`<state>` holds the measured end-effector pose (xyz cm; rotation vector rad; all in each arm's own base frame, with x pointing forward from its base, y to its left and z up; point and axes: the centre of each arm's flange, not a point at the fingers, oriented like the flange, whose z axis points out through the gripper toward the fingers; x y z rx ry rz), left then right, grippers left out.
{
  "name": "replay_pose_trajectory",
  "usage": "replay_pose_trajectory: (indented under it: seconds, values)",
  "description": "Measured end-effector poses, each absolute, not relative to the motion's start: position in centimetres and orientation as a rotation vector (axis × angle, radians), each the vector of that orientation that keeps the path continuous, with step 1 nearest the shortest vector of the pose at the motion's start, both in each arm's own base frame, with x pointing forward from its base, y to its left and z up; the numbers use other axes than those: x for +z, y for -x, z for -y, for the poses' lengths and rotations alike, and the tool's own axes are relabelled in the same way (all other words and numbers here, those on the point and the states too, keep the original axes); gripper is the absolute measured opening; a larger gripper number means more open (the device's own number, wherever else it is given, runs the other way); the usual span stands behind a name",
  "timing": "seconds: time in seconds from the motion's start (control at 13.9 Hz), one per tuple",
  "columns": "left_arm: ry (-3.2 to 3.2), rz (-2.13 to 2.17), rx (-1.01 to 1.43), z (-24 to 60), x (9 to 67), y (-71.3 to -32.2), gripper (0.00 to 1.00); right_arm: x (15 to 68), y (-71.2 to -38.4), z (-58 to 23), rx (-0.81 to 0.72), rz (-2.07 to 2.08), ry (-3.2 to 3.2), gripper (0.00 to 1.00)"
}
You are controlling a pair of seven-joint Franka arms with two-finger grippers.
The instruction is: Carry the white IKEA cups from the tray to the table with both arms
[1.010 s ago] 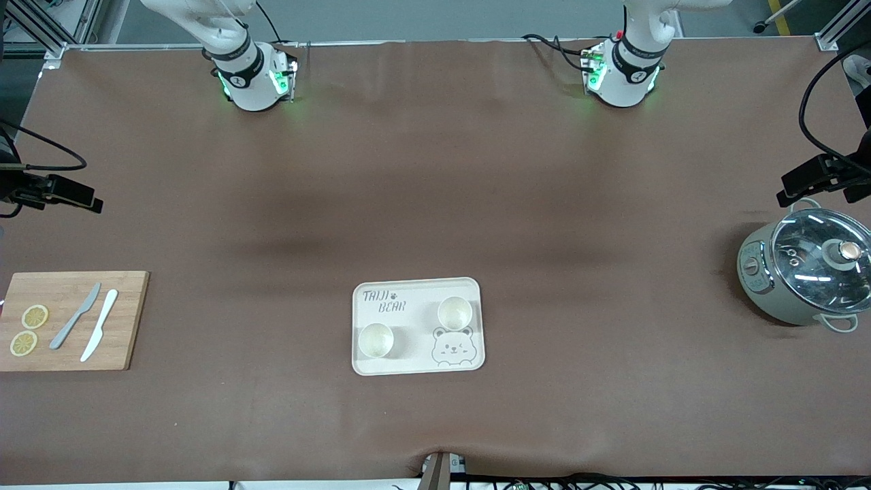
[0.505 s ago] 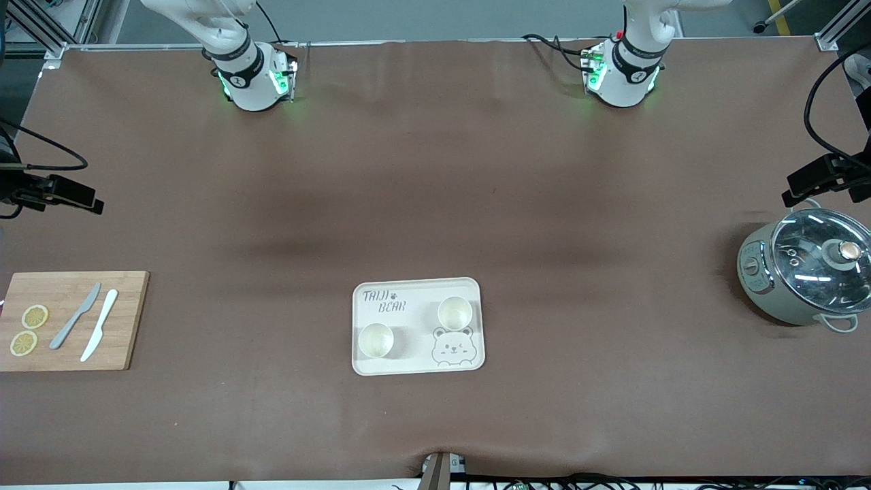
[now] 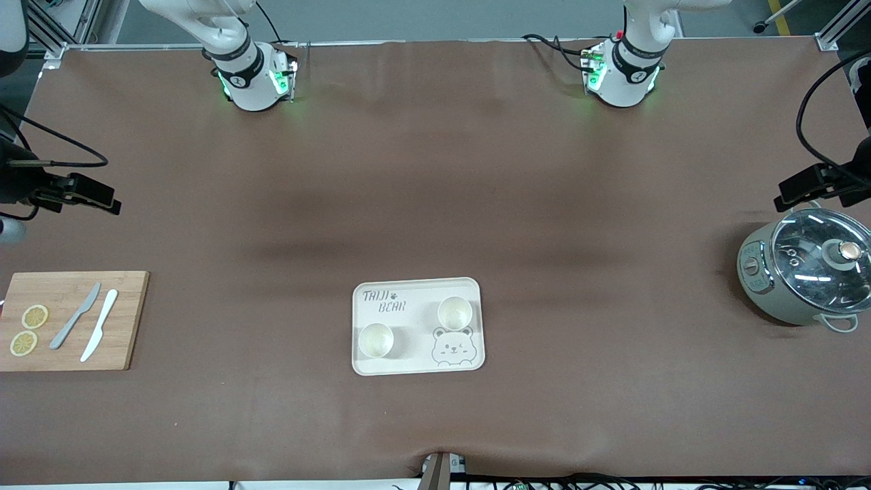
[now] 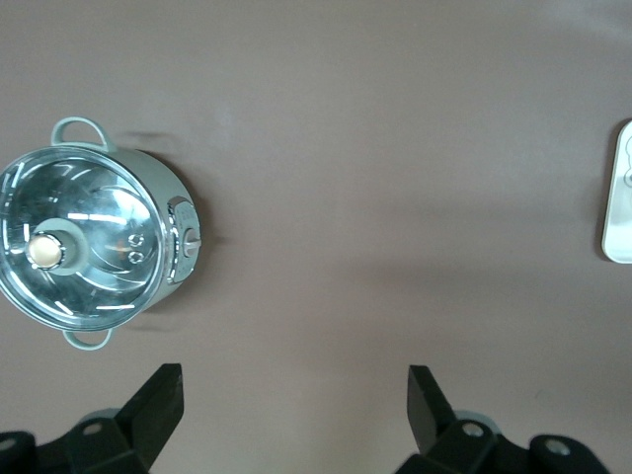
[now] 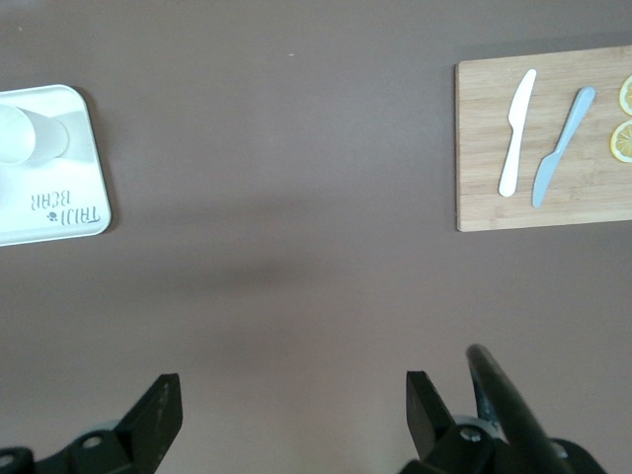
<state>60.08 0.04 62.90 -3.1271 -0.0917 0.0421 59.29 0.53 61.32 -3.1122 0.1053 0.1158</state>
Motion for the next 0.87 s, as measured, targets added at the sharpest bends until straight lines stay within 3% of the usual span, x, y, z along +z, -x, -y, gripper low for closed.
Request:
replay_pose_trajectory:
  seconds: [0.51, 0.87]
  values:
    - [3.148, 0.028, 0.142, 5.8, 56.5, -63.3, 1.00, 59.0, -61.1, -7.8, 0.067, -0.218, 3.068, 1.00]
    - [3.179, 0.235, 0.104, 10.9, 51.0, -66.2, 1.00, 55.2, -63.0, -14.6, 0.033, -0.346, 3.022, 1.00]
